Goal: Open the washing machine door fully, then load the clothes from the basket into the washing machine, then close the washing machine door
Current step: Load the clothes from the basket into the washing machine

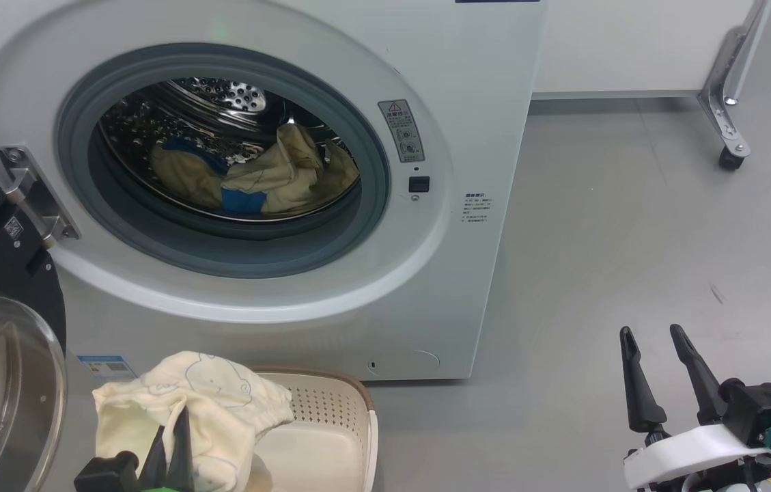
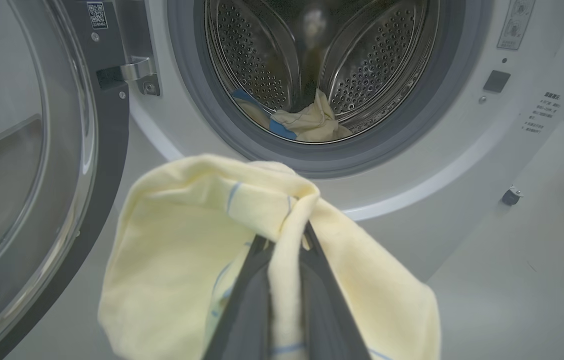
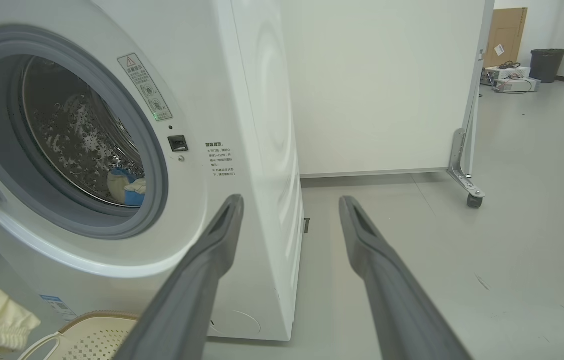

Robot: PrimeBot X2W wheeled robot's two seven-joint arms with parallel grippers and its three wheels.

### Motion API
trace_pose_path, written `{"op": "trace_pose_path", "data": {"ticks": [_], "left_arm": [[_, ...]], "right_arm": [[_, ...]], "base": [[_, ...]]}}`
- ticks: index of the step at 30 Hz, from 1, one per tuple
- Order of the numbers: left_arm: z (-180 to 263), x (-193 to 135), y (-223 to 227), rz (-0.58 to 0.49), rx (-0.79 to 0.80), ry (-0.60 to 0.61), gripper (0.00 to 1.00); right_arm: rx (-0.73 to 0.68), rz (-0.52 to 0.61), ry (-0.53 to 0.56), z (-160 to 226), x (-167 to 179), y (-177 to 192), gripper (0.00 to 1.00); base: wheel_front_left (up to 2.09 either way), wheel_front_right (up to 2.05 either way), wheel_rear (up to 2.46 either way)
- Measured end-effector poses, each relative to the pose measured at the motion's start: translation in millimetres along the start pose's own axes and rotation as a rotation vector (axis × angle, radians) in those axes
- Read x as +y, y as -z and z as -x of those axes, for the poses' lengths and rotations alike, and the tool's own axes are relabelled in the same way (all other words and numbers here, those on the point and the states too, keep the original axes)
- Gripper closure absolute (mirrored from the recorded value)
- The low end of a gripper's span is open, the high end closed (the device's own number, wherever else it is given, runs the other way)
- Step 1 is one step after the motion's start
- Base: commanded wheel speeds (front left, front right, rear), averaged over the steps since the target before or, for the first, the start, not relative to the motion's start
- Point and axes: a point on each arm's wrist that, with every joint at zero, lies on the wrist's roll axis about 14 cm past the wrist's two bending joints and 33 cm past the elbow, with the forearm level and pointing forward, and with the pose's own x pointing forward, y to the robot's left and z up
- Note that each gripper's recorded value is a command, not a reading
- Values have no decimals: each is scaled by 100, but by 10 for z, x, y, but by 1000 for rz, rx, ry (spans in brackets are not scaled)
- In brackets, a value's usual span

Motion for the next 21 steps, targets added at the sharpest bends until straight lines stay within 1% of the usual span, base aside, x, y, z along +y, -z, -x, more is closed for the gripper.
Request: {"op": "trace_pose_path", "data": {"ticks": [7, 16, 21], "left_arm": [[-162, -114, -101, -18, -27, 43, 100], [-627, -288, -479, -65, -127, 118, 100], [-915, -372, -701, -118, -185, 161, 100]], "right_arm": [[18, -8, 7, 0, -12, 59, 0], [28, -19, 20, -82, -42, 106, 0], [32, -21, 33, -140, -88, 127, 0]], "base": [[0, 0, 0], [0, 0, 0], [0, 0, 0]]}}
